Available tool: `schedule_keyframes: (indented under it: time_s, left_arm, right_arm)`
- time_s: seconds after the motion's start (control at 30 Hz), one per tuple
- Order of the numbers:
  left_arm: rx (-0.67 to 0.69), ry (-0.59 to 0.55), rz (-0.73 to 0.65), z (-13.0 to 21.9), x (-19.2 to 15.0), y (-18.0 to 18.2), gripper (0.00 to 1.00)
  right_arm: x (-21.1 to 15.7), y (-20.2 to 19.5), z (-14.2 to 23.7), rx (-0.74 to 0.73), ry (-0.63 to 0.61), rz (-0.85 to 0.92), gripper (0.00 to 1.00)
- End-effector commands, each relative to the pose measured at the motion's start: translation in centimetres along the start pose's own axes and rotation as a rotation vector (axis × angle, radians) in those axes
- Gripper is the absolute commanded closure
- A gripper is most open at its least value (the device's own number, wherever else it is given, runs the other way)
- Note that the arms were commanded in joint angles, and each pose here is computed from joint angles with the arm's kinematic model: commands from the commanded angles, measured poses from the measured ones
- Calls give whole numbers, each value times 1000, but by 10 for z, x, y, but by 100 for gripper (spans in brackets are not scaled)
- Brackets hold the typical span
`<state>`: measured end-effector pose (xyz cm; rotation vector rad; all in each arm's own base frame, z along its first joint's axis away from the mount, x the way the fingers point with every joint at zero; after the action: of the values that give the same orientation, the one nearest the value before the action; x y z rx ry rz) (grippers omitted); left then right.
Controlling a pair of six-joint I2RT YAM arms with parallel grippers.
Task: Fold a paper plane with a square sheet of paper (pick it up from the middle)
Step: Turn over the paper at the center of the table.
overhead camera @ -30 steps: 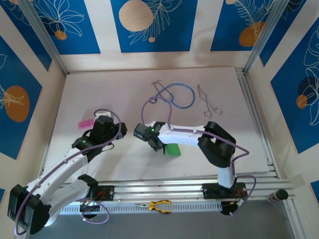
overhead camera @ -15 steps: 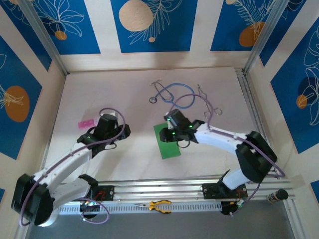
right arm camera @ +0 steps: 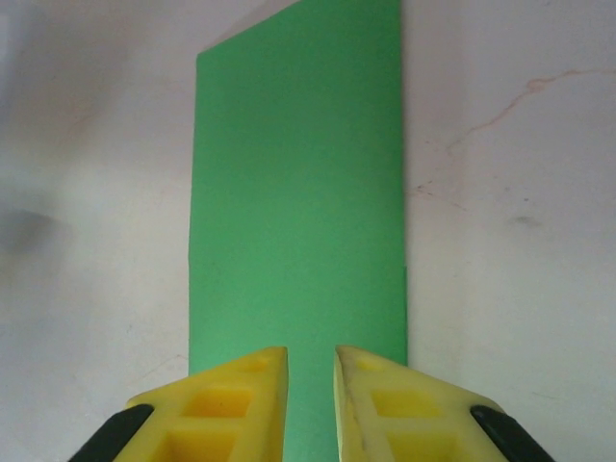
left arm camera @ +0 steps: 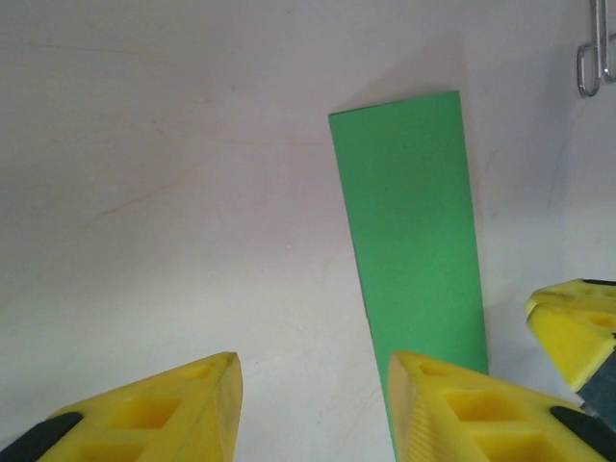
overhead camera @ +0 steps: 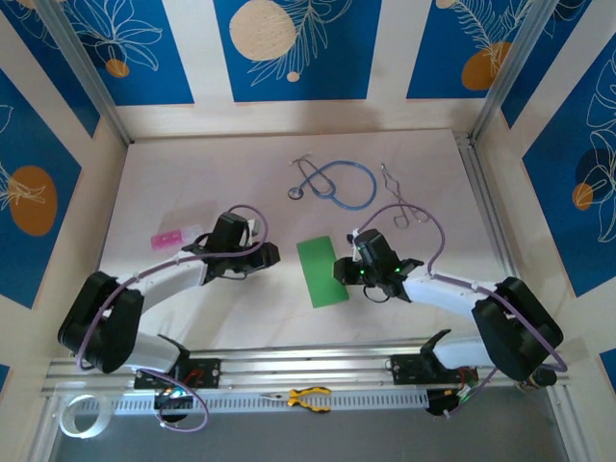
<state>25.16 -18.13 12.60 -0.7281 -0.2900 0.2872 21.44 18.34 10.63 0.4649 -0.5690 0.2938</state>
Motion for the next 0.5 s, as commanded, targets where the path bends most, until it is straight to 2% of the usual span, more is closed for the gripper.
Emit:
schedule_keyframes:
  time_s: [0.0,0.13,0.27,0.47]
  left_arm:
    - [-73,23,-1,-3,1,-17,56]
    - [-60,37,-1,-7,-1,-15,56]
    - [-51,51,3,-12,-3,-13,56]
    - [-55,72,12,-17,-5,-13,56]
  right_arm:
    - [8,3,5,-170,-116,83,77]
    - [11,5,15,-374,-158,202,74]
    - [13,13,12,-317,-141,323,73]
    - [-4,24,-2,-202,-86,363,74]
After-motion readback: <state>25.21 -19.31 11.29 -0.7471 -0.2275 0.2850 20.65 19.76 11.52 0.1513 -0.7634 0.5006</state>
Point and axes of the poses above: each hand's point on the last joint's axis, 136 mm out from that joint toward the fingers, its own z axis back along the fingers, its own y axis along the line the jaws close on, x = y × z, the point moved 7 cm from there along z, back along the fingers, and after that the axes turned 12 degrees about z, right-handed, at the moved point
